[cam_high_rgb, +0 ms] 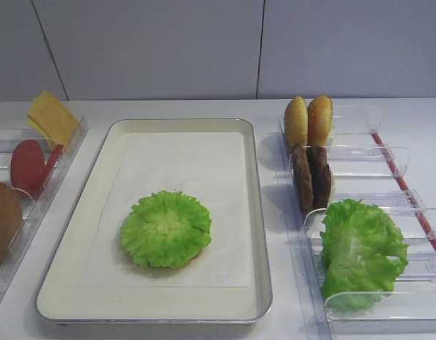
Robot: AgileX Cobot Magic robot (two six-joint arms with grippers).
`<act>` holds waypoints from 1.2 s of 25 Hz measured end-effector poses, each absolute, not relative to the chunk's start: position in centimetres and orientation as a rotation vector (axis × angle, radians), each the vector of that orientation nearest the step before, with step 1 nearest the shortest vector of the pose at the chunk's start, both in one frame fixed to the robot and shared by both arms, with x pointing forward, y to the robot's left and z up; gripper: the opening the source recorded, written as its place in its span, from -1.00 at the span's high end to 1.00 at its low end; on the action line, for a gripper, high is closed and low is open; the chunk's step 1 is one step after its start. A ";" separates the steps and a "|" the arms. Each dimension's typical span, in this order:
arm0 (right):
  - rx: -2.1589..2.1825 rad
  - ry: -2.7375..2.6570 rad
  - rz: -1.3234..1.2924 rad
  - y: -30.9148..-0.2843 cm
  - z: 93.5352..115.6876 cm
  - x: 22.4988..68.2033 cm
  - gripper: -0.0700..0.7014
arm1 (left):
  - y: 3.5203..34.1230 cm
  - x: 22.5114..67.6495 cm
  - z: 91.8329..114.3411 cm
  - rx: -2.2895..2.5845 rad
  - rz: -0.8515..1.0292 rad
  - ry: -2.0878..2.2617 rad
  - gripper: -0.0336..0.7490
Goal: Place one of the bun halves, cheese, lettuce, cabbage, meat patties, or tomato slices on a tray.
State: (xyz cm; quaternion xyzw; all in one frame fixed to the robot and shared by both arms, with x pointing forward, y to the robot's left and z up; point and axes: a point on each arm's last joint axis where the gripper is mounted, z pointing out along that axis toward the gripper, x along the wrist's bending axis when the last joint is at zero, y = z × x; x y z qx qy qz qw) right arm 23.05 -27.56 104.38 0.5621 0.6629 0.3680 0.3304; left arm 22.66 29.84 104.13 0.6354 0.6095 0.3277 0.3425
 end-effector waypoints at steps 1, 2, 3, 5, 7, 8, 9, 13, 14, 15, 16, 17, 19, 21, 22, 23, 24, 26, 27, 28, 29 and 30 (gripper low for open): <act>1.470 1.734 0.962 -27.6 104.4 23.0 -0.64 | 29.8 22.7 104.1 1.652 0.852 1.585 0.19; 1.470 1.734 0.962 -27.6 104.4 23.0 -0.64 | 29.8 22.7 104.1 1.652 0.852 1.585 0.19; 1.470 1.734 0.962 -27.6 104.4 23.0 -0.64 | 29.8 22.7 104.1 1.652 0.852 1.585 0.19; 1.470 1.734 0.962 -27.6 104.4 23.0 -0.64 | 29.8 22.7 104.1 1.652 0.852 1.585 0.19; 1.470 1.734 0.962 -27.6 104.4 23.0 -0.64 | 29.8 22.7 104.1 1.652 0.852 1.585 0.19; 1.470 1.734 0.962 -27.6 104.4 23.0 -0.64 | 29.8 22.7 104.1 1.652 0.852 1.585 0.19; 1.470 1.734 0.962 -27.6 104.4 23.0 -0.64 | 29.8 22.7 104.1 1.652 0.852 1.585 0.19; 1.470 1.734 0.962 -27.6 104.4 23.0 -0.64 | 29.8 22.7 104.1 1.652 0.852 1.585 0.19; 1.470 1.734 0.962 -27.6 104.4 23.0 -0.64 | 29.8 22.7 104.1 1.652 0.852 1.585 0.19; 1.470 1.734 0.962 -27.6 104.4 23.0 -0.64 | 29.8 22.7 104.1 1.652 0.852 1.585 0.19; 1.470 1.734 0.962 -27.6 104.4 23.0 -0.64 | 29.8 22.7 104.1 1.652 0.852 1.585 0.19; 1.470 1.734 0.962 -27.6 104.4 23.0 -0.64 | 29.8 22.7 104.1 1.652 0.852 1.585 0.19; 1.470 1.734 0.962 -27.6 104.4 23.0 -0.64 | 29.8 22.7 104.1 1.652 0.852 1.585 0.19; 1.470 1.734 0.962 -27.6 104.4 23.0 -0.64 | 29.8 22.7 104.1 1.652 0.852 1.585 0.19; 1.470 1.734 0.962 -27.6 104.4 23.0 -0.64 | 29.8 22.7 104.1 1.652 0.852 1.585 0.19; 1.470 1.734 0.962 -27.6 104.4 23.0 -0.64 | 29.8 22.7 104.1 1.652 0.852 1.585 0.19; 1.470 1.734 0.962 -27.6 104.4 23.0 -0.64 | 29.8 22.7 104.1 1.652 0.852 1.585 0.19; 1.470 1.734 0.962 -27.6 104.4 23.0 -0.64 | 29.8 22.7 104.1 1.652 0.852 1.585 0.19; 1.470 1.734 0.962 -27.6 104.4 23.0 -0.64 | 29.8 22.7 104.1 1.652 0.852 1.585 0.19; 1.470 1.734 0.962 -27.6 104.4 23.0 -0.64 | 29.8 22.7 104.1 1.652 0.852 1.585 0.19; 1.470 1.734 0.962 -27.6 104.4 23.0 -0.64 | 29.8 22.7 104.1 1.652 0.852 1.585 0.19; 1.470 1.734 0.962 -27.6 104.4 23.0 -0.64 | 29.8 22.7 104.1 1.652 0.852 1.585 0.19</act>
